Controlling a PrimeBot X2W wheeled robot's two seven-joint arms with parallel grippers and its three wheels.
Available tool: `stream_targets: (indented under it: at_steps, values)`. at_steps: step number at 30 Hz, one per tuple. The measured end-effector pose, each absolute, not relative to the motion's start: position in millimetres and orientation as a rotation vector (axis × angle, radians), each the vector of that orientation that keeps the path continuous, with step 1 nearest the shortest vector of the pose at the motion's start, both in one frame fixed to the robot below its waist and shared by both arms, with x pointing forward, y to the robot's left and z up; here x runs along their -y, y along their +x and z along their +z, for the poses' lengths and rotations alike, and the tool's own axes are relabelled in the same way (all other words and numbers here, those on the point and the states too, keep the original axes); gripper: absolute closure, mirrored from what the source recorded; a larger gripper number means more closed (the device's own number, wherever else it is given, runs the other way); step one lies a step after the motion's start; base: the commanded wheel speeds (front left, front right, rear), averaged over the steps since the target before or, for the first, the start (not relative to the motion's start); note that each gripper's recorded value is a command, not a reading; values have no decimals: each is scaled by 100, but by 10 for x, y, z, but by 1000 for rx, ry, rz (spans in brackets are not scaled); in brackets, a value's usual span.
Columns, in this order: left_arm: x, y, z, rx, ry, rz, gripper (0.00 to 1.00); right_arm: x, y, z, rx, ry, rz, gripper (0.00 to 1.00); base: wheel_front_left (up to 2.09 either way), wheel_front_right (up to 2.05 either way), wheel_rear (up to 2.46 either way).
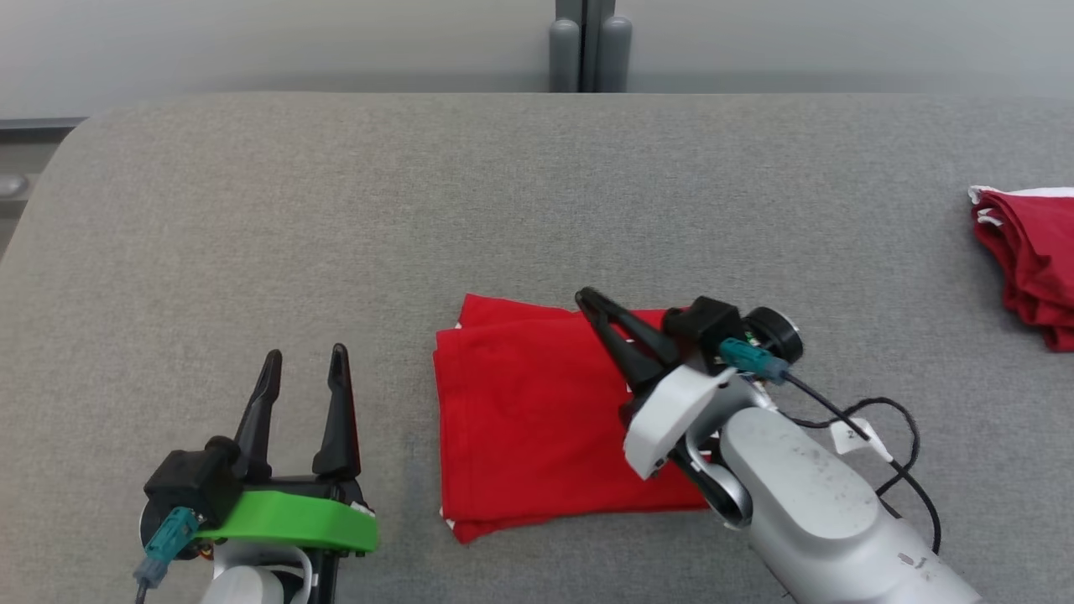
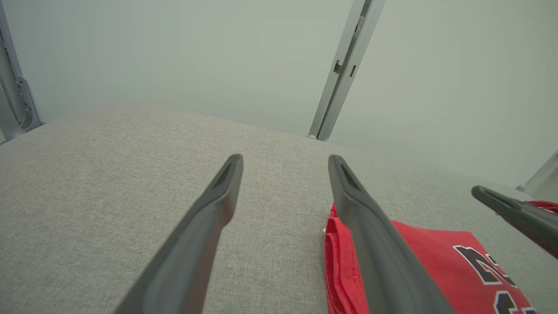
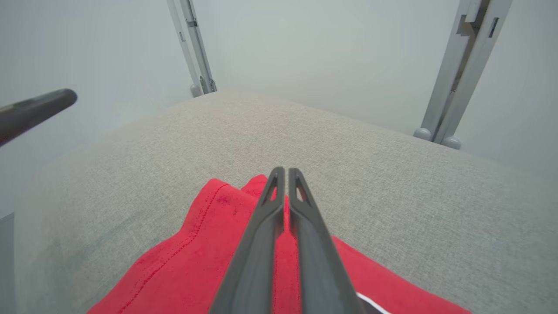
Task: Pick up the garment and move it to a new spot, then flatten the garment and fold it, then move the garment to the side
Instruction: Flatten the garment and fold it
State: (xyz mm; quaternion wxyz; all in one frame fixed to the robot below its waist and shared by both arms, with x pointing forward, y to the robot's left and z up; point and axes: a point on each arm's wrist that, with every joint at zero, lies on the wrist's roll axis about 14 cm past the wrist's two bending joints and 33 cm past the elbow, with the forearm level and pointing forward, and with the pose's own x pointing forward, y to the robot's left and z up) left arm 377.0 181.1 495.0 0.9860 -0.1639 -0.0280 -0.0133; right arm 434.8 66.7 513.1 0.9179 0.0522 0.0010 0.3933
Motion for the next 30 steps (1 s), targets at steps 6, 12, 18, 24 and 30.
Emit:
stream_targets:
  at_steps: [6, 12, 18, 24, 30]
  values:
    - [-1642, 3858, 4983, 61, -323, -79, 0, 44, 4558, 5368, 101, 129, 574, 0, 0, 0, 0]
    - [-1553, 3888, 4977, 56, -325, -103, 0, 759, 4486, 5393, 139, 142, 362, 0, 0, 0, 0]
    - [-1565, 3772, 4869, 24, -323, -93, 0, 1233, 4247, 5288, 126, 156, 224, 0, 0, 0, 0]
    - [-1533, 3638, 4795, -1, -325, -99, 0, 1526, 4028, 5245, 125, 169, 137, 0, 0, 0, 0]
    - [-1500, 3593, 4791, -4, -329, -108, 0, 1586, 3956, 5181, 109, 166, 118, 0, 0, 0, 0]
